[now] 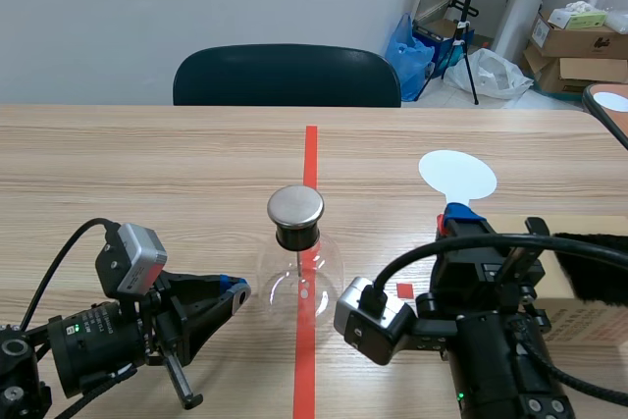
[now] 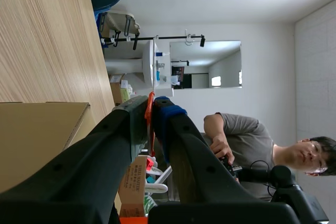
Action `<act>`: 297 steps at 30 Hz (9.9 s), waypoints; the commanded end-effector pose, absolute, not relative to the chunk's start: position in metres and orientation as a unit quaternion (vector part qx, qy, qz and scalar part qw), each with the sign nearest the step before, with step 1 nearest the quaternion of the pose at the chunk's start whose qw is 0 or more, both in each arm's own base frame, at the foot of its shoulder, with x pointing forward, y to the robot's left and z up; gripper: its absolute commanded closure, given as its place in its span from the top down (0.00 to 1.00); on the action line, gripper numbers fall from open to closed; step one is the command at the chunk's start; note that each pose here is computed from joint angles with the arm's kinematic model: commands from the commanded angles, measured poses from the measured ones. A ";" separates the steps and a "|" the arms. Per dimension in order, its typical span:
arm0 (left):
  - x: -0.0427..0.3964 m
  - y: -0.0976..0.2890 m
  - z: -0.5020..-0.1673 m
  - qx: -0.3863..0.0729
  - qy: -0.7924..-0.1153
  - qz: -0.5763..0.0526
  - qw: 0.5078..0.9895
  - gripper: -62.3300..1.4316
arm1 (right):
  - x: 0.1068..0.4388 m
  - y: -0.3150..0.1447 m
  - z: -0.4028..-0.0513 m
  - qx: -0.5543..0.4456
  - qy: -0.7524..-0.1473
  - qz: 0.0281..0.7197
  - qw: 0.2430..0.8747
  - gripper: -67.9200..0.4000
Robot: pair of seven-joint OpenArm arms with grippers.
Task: Do the electroscope experiment
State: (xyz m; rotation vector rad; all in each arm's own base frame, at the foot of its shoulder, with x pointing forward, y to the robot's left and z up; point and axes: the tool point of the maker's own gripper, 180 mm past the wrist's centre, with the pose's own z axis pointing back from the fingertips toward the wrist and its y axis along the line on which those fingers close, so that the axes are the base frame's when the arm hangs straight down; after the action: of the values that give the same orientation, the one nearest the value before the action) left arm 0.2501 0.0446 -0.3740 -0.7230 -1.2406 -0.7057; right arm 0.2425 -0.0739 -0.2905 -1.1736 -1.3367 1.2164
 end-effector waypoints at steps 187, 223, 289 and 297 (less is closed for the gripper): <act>0.100 0.134 -0.243 -0.384 -0.588 -0.419 0.575 0.29 | 0.184 -0.229 -0.321 -0.511 -0.487 0.523 0.478 0.03; 0.112 0.114 -0.202 -0.382 -0.562 -0.383 0.626 1.00 | 0.166 -0.220 -0.347 -0.472 -0.478 0.551 0.496 0.03; 0.115 0.115 -0.200 -0.382 -0.566 -0.372 0.629 1.00 | 0.165 -0.235 -0.344 -0.494 -0.444 0.559 0.496 0.03; 0.115 0.115 -0.201 -0.381 -0.564 -0.376 0.629 1.00 | 0.161 -0.206 -0.346 -0.448 -0.485 0.589 0.465 0.03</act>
State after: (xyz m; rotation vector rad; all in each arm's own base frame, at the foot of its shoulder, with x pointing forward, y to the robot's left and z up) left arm 0.1144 0.1160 -0.2059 -0.8614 -1.2716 -0.8739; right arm 0.1566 -0.1882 -0.3588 -0.9879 -1.2227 1.4904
